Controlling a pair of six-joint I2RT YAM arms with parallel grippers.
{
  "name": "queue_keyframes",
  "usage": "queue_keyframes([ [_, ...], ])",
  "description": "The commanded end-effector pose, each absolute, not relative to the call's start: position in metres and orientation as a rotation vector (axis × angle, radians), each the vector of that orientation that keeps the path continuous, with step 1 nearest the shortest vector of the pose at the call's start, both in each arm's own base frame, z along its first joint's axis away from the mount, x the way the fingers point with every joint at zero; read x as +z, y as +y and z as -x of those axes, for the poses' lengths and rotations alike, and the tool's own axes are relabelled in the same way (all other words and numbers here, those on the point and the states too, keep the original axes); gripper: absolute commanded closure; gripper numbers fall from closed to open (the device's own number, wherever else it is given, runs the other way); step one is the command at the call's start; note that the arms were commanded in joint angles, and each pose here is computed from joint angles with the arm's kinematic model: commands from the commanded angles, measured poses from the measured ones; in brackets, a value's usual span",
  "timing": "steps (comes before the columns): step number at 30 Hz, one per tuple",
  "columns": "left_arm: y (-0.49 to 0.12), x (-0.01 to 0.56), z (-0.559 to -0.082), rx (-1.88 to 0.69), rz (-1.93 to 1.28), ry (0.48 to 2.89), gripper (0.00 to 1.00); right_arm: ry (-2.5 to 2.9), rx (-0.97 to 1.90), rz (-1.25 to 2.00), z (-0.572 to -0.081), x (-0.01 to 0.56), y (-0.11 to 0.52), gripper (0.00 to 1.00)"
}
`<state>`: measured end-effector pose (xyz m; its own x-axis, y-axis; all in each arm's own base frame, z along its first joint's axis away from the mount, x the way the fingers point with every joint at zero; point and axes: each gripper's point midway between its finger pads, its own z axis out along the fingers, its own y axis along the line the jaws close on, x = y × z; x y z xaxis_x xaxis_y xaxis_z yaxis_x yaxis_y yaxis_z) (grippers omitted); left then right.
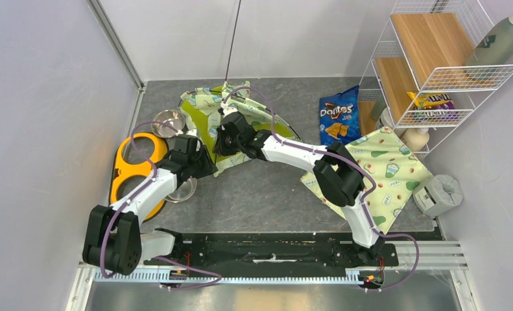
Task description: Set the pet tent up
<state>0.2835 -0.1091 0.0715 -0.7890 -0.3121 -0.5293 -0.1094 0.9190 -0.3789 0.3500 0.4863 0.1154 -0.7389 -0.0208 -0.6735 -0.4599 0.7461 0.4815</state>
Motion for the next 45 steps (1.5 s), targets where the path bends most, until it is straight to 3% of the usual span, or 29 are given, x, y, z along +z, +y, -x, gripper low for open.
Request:
queue_keyframes([
  [1, -0.114, 0.077, -0.297, -0.409, 0.203, 2.425, 0.66, 2.178, 0.916, 0.348, -0.360, 0.154, 0.497, 1.00],
  [4, -0.113, 0.072, -0.296, -0.384, 0.199, 2.451, 0.75, 2.176, 0.916, 0.345, -0.360, 0.155, 0.497, 1.00],
  [8, -0.110, 0.072, -0.297, -0.358, 0.217, 2.453, 0.98, 2.174, 0.916, 0.346, -0.360, 0.155, 0.498, 1.00],
  [14, -0.099, 0.084, -0.303, -0.284, 0.229, 2.417, 0.98, 2.181, 0.908, 0.349, -0.360, 0.150, 0.497, 1.00],
  [25, -0.112, 0.155, -0.331, -0.380, 0.169, 2.223, 0.98, 2.159, 0.879, 0.377, -0.363, 0.153, 0.494, 1.00],
  [36, -0.114, 0.152, -0.326, -0.387, 0.164, 2.249, 0.98, 2.164, 0.899, 0.384, -0.360, 0.152, 0.497, 1.00],
  [37, -0.112, 0.146, -0.321, -0.379, 0.161, 2.266, 0.94, 2.164, 0.901, 0.384, -0.360, 0.153, 0.497, 1.00],
  [41, -0.108, 0.122, -0.303, -0.360, 0.161, 2.328, 0.63, 2.164, 0.904, 0.377, -0.361, 0.156, 0.499, 1.00],
  [45, -0.112, 0.108, -0.296, -0.354, 0.136, 2.368, 0.56, 2.173, 0.917, 0.374, -0.360, 0.154, 0.500, 1.00],
])
